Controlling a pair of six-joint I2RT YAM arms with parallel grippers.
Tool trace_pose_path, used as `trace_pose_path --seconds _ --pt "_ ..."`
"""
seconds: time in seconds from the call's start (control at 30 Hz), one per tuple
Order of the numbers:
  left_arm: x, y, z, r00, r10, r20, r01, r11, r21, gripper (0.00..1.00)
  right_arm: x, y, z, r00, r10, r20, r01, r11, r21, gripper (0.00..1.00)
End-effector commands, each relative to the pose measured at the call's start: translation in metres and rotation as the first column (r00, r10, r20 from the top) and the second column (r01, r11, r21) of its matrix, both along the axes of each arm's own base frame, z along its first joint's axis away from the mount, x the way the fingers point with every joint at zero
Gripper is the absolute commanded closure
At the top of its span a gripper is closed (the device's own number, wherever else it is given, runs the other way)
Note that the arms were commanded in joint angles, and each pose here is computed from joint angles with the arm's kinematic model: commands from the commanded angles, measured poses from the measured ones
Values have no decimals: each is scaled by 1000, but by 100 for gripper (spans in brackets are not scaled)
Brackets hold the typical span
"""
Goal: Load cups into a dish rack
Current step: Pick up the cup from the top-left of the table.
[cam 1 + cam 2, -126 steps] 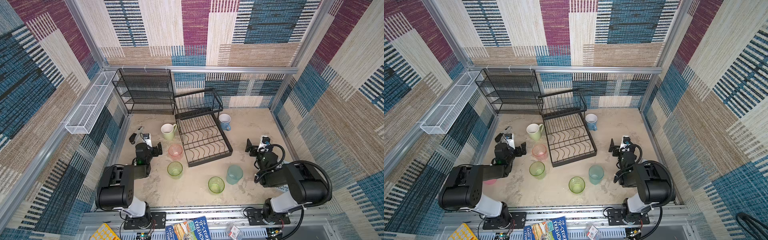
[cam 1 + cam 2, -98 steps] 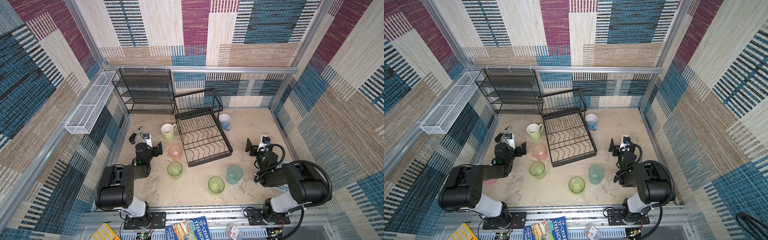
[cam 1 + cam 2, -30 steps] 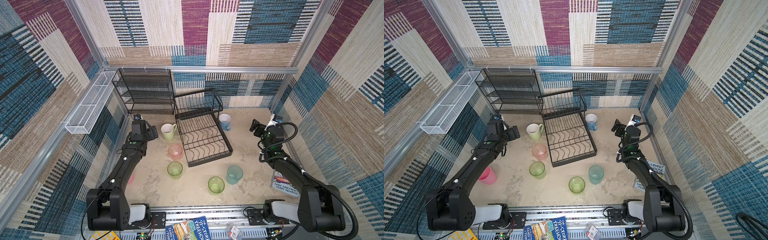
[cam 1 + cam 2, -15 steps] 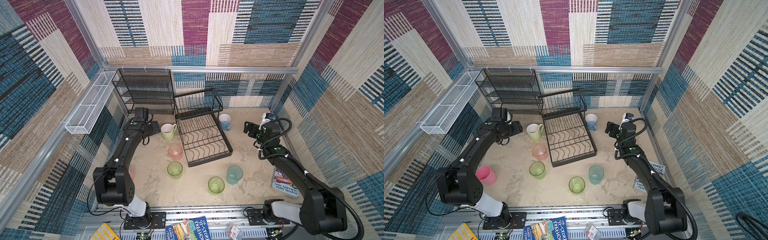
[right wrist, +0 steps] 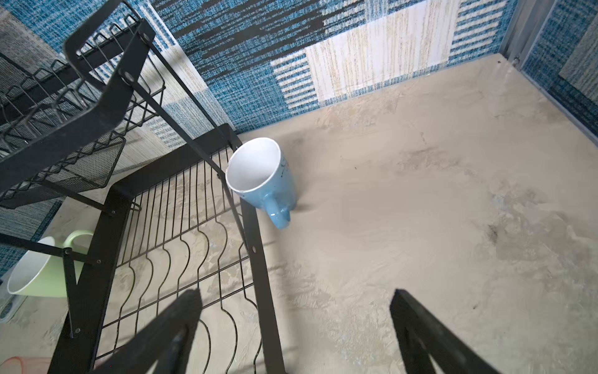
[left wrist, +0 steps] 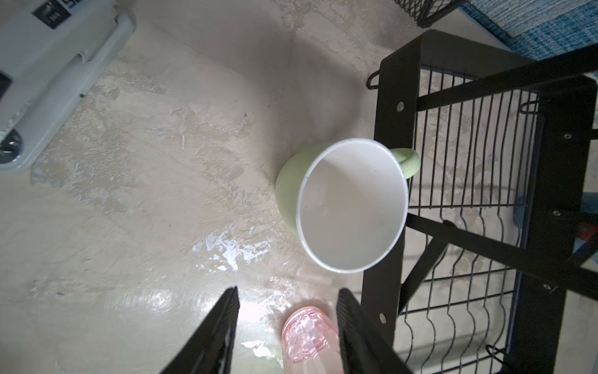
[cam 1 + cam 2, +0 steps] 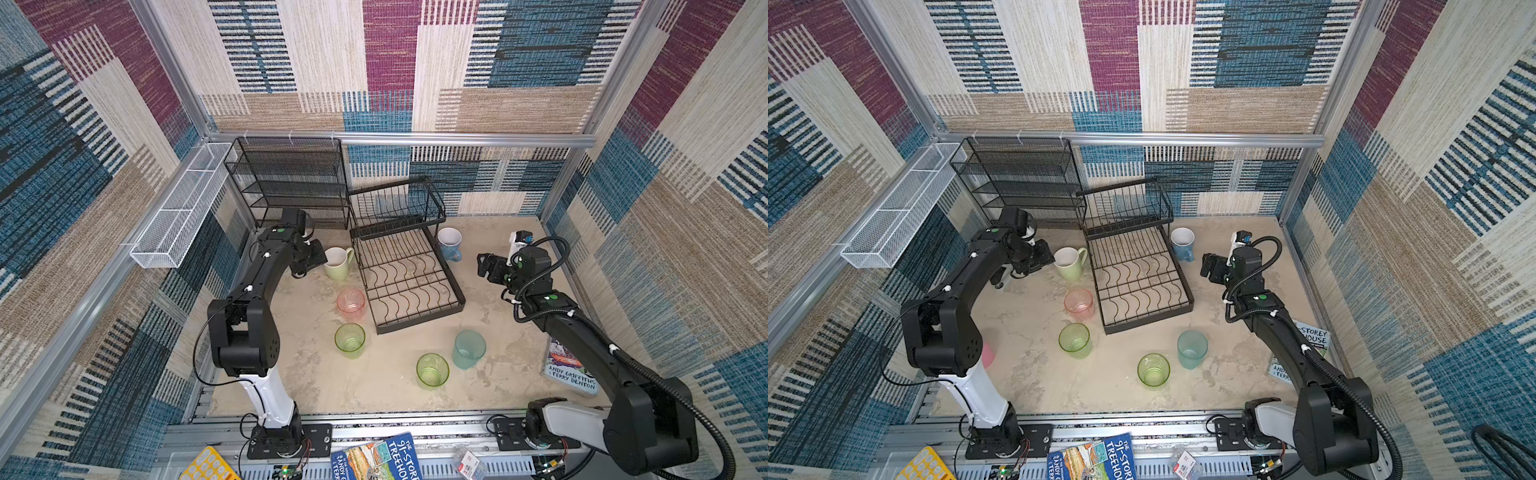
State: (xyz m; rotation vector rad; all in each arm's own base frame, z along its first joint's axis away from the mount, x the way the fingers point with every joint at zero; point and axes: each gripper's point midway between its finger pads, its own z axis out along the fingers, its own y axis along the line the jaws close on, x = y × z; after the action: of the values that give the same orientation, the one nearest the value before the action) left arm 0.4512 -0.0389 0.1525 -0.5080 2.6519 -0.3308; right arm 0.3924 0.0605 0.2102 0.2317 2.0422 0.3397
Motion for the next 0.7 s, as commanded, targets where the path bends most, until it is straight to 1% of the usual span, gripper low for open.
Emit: trace_pose_path --seconds 0.0,0.17,0.4,0.47,0.53,0.67 --pt "3 -2 -6 999 33 -37 -34 999 -25 50 1 5 9 999 27 27 -27 1000 5 5" --pt "16 0 -18 996 68 -58 -69 997 -18 52 1 9 8 998 47 29 -47 999 12 5" --pt "34 -1 -26 993 99 -58 -99 995 -3 54 1 11 11 997 57 41 -58 998 10 5" --pt "38 -1 -30 992 112 -62 -112 994 -1 57 1 13 12 997 65 43 -66 998 14 5" --pt "41 -1 -35 991 117 -70 -117 993 4 64 1 14 13 997 68 47 -69 997 18 5" --pt "41 -1 -45 988 127 -87 -126 992 24 69 -1 16 17 996 75 56 -77 997 26 5"
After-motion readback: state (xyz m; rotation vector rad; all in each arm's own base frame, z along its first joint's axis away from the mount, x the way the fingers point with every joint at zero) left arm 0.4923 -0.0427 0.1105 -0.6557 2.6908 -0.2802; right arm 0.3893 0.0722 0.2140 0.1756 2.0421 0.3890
